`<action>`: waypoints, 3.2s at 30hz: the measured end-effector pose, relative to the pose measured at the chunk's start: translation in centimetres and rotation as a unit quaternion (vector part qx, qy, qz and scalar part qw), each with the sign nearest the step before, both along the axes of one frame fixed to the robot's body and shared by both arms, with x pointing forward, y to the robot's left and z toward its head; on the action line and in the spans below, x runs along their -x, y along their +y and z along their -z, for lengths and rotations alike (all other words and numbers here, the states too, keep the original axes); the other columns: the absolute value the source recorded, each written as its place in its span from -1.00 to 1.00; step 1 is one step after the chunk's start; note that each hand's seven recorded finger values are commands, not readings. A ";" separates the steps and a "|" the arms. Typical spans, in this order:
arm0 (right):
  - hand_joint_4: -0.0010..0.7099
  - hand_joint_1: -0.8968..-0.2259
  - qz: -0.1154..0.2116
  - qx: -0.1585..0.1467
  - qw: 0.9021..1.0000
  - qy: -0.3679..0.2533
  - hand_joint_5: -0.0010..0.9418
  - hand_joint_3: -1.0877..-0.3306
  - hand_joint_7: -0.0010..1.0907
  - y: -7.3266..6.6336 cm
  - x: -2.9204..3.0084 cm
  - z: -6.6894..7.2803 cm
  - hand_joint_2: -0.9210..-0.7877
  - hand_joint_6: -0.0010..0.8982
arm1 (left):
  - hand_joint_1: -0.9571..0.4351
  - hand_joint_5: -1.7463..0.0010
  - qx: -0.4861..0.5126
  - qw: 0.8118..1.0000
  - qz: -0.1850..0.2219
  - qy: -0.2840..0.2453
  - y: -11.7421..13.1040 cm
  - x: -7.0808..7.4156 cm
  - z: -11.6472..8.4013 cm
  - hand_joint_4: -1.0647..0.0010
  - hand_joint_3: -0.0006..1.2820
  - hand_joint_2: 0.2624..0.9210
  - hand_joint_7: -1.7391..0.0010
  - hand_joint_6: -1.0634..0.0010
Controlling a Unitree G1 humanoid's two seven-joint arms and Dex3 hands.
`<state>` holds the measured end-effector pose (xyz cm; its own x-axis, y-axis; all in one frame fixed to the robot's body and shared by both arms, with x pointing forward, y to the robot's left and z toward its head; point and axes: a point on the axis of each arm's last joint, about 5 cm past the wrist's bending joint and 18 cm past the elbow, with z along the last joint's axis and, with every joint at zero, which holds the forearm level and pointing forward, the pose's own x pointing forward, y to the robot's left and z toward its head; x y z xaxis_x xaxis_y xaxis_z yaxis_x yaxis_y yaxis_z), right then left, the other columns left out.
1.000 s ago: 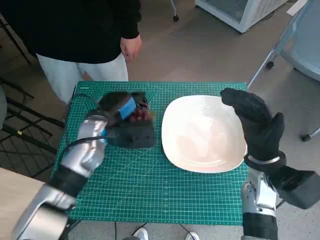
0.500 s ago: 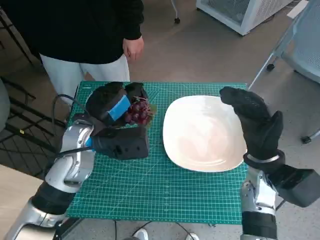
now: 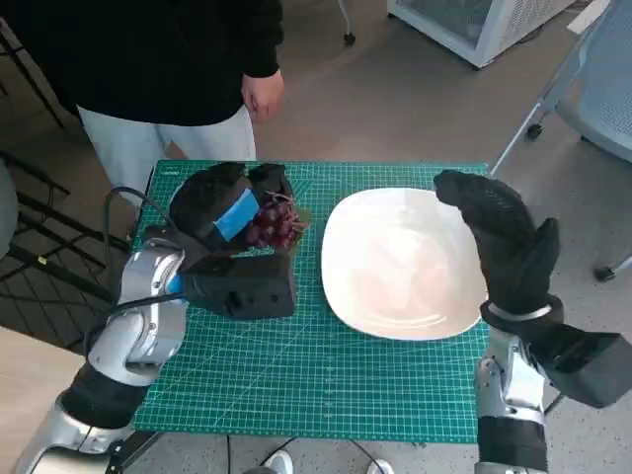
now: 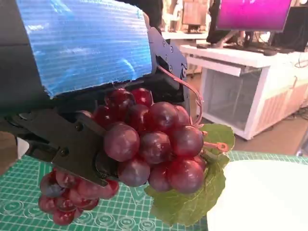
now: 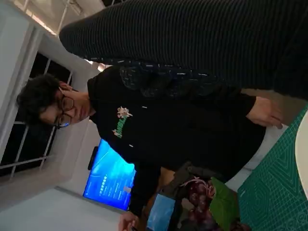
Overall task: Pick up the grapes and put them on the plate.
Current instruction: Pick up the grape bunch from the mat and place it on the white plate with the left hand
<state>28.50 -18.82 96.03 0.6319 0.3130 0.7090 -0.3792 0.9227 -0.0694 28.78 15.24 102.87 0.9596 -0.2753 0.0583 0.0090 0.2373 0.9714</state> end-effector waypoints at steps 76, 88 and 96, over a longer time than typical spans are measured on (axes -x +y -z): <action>-0.34 0.12 0.067 -0.022 0.997 -0.011 -1.00 0.43 -0.56 -1.4 1.73 0.8 -1.00 -0.69 | 0.38 -0.06 -0.065 0.973 0.157 0.158 -15.4 -5.2 0.8 0.43 -0.72 0.85 0.67 0.55; -0.34 0.11 0.067 -0.022 0.997 -0.009 -1.00 0.41 -0.58 -1.2 1.71 0.9 -1.00 -0.69 | -0.84 0.99 -0.073 0.963 0.157 0.207 -14.8 -5.4 1.3 0.99 -0.74 0.99 0.99 0.95; -0.35 0.09 0.065 -0.022 0.998 -0.009 -1.00 0.41 -0.59 -1.1 1.69 0.9 -1.00 -0.68 | -0.87 1.00 -0.076 0.962 0.164 0.204 -14.3 -5.5 1.5 1.00 -0.63 1.00 1.00 0.97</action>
